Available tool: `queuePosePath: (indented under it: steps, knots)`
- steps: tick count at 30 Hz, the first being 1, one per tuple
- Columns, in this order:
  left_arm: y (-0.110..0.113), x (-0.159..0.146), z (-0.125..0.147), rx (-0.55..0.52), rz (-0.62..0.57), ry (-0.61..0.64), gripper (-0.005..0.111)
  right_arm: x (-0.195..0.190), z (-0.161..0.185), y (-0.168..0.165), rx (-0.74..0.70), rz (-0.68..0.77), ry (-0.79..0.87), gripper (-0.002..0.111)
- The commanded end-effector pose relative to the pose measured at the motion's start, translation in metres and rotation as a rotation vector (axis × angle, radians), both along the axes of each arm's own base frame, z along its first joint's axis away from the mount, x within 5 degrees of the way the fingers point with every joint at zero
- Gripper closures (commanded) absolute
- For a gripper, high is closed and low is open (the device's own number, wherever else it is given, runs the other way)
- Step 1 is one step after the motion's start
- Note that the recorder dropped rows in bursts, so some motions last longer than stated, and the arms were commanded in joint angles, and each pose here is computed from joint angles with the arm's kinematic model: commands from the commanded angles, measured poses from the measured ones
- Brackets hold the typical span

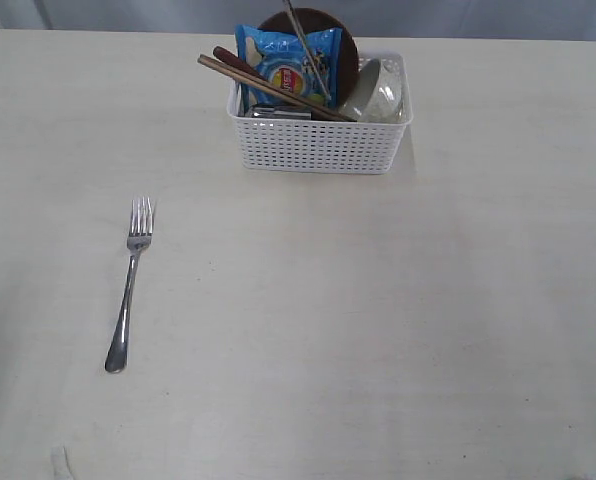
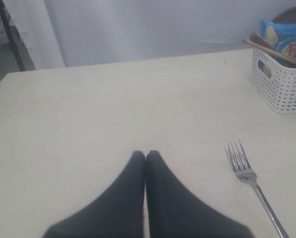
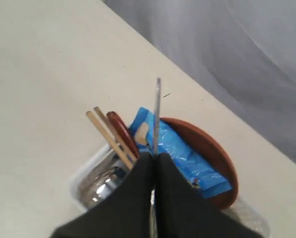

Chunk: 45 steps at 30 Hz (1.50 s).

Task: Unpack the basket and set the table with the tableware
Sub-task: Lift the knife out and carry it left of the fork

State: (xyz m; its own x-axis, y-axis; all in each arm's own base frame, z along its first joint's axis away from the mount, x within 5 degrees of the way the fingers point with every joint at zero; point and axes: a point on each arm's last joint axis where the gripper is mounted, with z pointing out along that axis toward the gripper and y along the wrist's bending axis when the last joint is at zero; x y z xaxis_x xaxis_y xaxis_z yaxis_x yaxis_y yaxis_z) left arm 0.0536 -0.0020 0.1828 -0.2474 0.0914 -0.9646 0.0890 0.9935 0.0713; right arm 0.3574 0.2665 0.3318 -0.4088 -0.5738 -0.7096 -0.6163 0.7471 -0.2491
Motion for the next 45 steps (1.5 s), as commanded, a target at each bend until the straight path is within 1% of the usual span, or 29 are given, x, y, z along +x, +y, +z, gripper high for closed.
queuePosePath:
  steps: [1,7,18,22,29,31,33,38,43,45]
  knots:
    - [0.0,0.0,-0.001,-0.004,-0.005,0.0,0.107,-0.02,0.017,-0.001,0.066,0.006,0.077,0.109]
    - [0.0,0.0,-0.001,-0.004,-0.005,0.0,0.107,-0.039,0.027,0.003,0.19,0.031,0.226,0.109]
    - [0.0,0.0,-0.001,-0.004,-0.005,0.0,0.107,-0.064,0.033,0.03,0.473,0.22,0.495,0.109]
    - [0.0,0.0,-0.001,-0.004,-0.005,0.0,0.107,-0.075,0.023,0.048,0.487,0.296,0.569,0.109]
    - [0.0,0.0,-0.001,-0.004,-0.005,0.0,0.107,-0.093,-0.024,0.096,0.429,0.363,0.667,0.109]
    - [0.0,0.0,-0.001,-0.004,-0.005,0.0,0.107,-0.094,-0.038,0.106,0.451,0.373,0.724,0.109]
    - [0.0,0.0,-0.001,-0.004,-0.005,0.0,0.107,-0.092,-0.053,0.116,0.506,0.374,0.806,0.109]
    - [0.0,0.0,-0.001,-0.004,-0.005,0.0,0.107,-0.076,-0.092,0.128,0.624,0.36,0.928,0.109]
    - [0.0,0.0,-0.001,-0.004,-0.005,0.0,0.107,-0.055,-0.134,0.122,0.638,0.289,1.022,0.109]
    - [0.0,0.0,-0.001,-0.004,-0.005,0.0,0.107,-0.046,-0.144,0.117,0.649,0.26,1.046,0.109]
